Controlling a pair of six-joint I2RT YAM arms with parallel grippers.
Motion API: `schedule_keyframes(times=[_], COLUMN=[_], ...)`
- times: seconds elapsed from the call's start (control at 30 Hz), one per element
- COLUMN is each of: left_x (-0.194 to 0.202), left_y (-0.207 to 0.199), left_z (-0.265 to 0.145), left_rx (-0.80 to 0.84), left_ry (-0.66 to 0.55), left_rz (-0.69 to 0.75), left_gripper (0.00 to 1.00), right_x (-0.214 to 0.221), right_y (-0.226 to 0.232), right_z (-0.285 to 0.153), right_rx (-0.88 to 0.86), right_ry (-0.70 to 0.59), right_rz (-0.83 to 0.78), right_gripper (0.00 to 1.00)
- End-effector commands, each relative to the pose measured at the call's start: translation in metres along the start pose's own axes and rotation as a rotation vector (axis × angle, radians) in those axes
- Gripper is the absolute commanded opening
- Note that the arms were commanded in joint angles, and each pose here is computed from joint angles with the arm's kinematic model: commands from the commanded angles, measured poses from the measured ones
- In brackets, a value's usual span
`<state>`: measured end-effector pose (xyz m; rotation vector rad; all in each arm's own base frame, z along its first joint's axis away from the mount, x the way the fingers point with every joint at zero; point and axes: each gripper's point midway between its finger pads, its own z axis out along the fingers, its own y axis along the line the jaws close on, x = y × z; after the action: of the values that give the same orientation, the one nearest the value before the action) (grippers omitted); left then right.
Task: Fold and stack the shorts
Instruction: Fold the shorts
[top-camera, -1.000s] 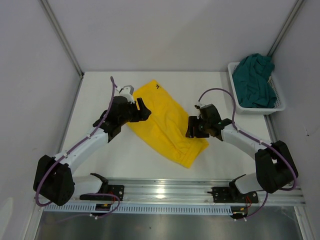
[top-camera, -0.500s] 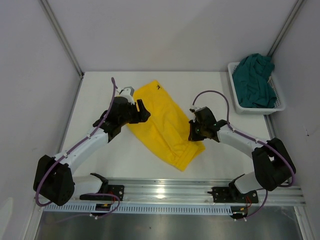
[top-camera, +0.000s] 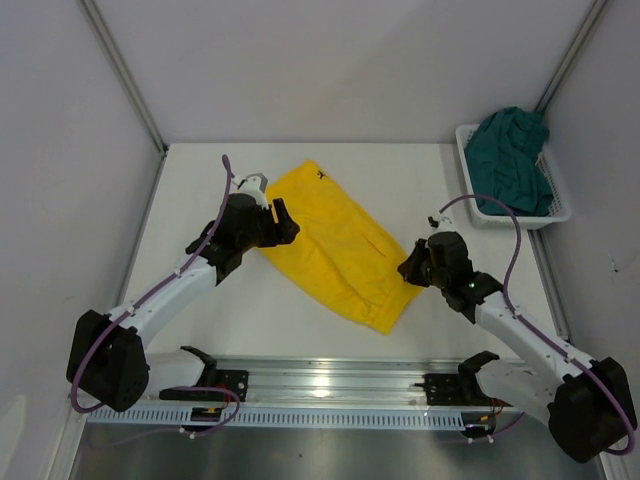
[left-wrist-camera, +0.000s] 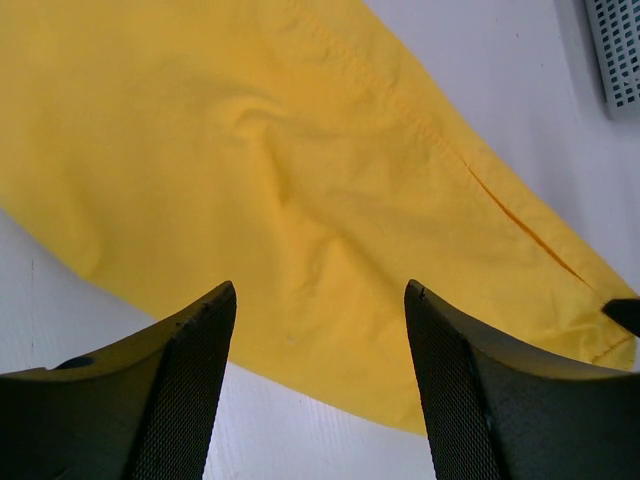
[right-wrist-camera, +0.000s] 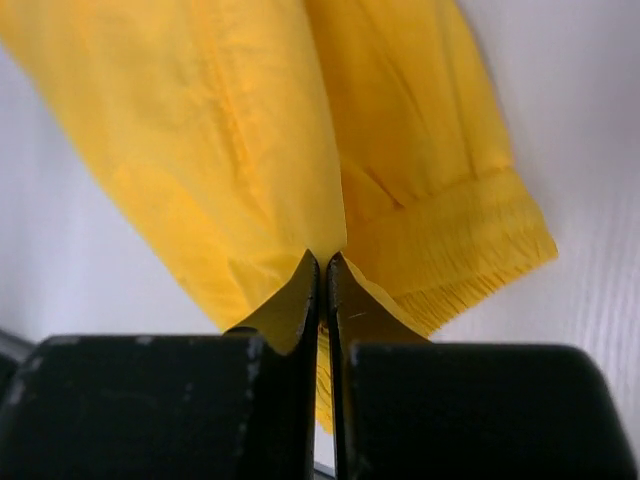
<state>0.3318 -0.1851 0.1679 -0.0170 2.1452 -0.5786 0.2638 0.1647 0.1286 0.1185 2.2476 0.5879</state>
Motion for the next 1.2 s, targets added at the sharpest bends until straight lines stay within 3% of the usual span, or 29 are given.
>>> schedule_keyframes(times=[0.0,0.2,0.4,0.43,0.53,0.57,0.7,0.9,1.07,1.17], left_x=[-0.015,-0.010,-0.015,-0.014,-0.015,-0.013,-0.011,0.013,0.060,0.092], left_y=[-0.007,-0.004,-0.002,-0.003,-0.005,-0.006,-0.018,-0.054,-0.095,-0.109], left_z=[-0.003,0.000,-0.003,-0.004,-0.004,-0.003,-0.002,-0.002,0.001,0.010], left_rx=[0.010,0.001,-0.016,-0.013,-0.009,-0.011,0.006,0.089,0.171,0.174], left_ry=[-0.045,-0.031,-0.052,-0.048,-0.053,-0.047,-0.034,0.010,0.094,0.166], left_rz=[0.015,0.016,0.031,0.034,0.046,0.051,0.103,0.163,0.247,0.295], left_gripper=[0.71,0.71,0.71,0.71,0.71,0.71,0.71,0.71,0.71,0.71], right_x=[0.015,0.039,0.047,0.046,0.042,0.036,0.029,0.029,0.025,0.035], right_y=[-0.048,-0.098,-0.113,-0.114,-0.111,-0.107,-0.104,-0.089,-0.084,-0.090], right_z=[0.014,0.030,0.040,0.040,0.038,0.034,0.022,0.001,-0.017,-0.018], right_rx=[0.194,0.422,0.502,0.508,0.486,0.463,0.441,0.327,0.275,0.254], right_ry=[-0.004,0.059,0.118,0.124,0.110,0.088,0.070,0.063,0.031,0.081], right_rz=[0.167,0.231,0.231,0.229,0.223,0.213,0.203,0.232,0.239,0.267], right_gripper=[0.00,0.00,0.01,0.06,0.33,0.52,0.75,0.77,0.80,0.80])
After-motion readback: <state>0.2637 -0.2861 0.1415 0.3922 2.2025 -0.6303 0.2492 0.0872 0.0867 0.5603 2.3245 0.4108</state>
